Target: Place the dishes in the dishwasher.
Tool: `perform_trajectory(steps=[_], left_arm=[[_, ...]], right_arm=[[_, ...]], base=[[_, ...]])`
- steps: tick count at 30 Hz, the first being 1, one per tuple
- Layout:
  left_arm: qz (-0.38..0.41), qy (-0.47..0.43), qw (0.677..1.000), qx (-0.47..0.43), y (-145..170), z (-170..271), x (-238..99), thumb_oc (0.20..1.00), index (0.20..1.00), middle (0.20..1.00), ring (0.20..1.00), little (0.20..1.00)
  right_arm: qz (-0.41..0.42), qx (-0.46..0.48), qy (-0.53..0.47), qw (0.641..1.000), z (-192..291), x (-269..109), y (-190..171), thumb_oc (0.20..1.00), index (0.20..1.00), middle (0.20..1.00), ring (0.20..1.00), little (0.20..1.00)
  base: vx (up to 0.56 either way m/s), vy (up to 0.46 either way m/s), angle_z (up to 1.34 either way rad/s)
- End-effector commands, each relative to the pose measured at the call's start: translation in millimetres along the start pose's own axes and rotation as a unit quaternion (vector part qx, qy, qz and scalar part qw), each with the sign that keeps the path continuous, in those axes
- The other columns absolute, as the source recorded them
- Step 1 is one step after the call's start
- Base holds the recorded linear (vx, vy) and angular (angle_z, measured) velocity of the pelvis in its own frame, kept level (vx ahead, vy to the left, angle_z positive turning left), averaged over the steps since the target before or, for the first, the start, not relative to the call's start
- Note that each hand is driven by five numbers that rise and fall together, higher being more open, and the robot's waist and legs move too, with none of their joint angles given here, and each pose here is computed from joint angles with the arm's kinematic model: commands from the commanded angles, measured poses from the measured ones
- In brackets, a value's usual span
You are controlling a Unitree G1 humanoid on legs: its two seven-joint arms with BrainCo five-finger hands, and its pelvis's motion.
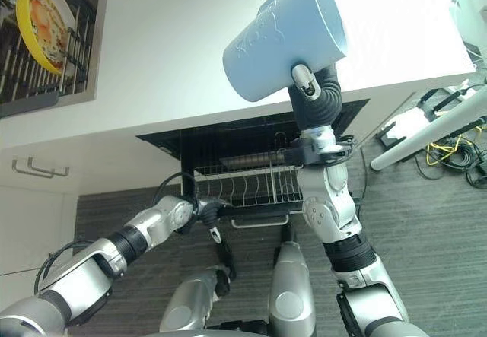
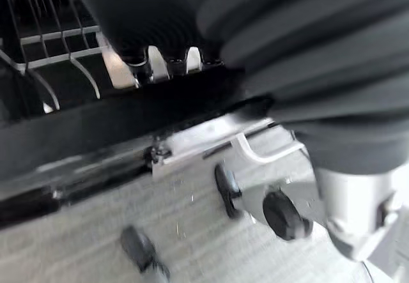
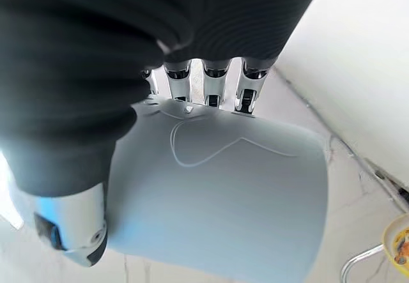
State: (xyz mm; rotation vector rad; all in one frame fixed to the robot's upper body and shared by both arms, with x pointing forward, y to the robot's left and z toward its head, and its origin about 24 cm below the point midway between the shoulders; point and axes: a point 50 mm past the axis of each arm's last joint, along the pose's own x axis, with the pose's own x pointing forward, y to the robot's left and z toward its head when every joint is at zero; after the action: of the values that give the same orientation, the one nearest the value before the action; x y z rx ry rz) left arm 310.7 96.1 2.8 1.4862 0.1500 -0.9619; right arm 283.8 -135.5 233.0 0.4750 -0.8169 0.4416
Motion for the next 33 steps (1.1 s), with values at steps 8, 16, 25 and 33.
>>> perform_trajectory(steps=[8,16,25,33], left_arm=[[0.132,0.060,0.989,-0.038,-23.8,-30.2,-24.8,1.000,1.000,1.000,1.000,1.000],[0.178,0.095,0.978,-0.058,-22.0,-53.8,-38.7,1.000,1.000,1.000,1.000,1.000],[0.190,0.085,0.977,-0.036,-8.9,-56.4,-47.0,1.000,1.000,1.000,1.000,1.000],[0.172,0.061,0.983,-0.022,-7.4,-44.6,-43.3,1.000,1.000,1.000,1.000,1.000]], right_arm=[[-0.018,-0.123,-0.067,0.990,61.1,-40.2,-39.2,0.200,0.200,0.200,0.200,0.200],[-0.063,-0.109,0.073,0.989,34.6,-93.0,-71.6,0.200,0.200,0.200,0.200,0.200],[-0.112,-0.103,0.121,0.981,7.5,-123.0,-87.2,0.200,0.200,0.200,0.200,0.200],[-0.126,-0.096,0.122,0.980,-6.7,-110.4,-85.1,0.200,0.200,0.200,0.200,0.200]], base=[[0.00,0.028,-0.07],[0.00,0.036,-0.17],[0.00,0.005,-0.01],[0.00,0.004,0.08]])
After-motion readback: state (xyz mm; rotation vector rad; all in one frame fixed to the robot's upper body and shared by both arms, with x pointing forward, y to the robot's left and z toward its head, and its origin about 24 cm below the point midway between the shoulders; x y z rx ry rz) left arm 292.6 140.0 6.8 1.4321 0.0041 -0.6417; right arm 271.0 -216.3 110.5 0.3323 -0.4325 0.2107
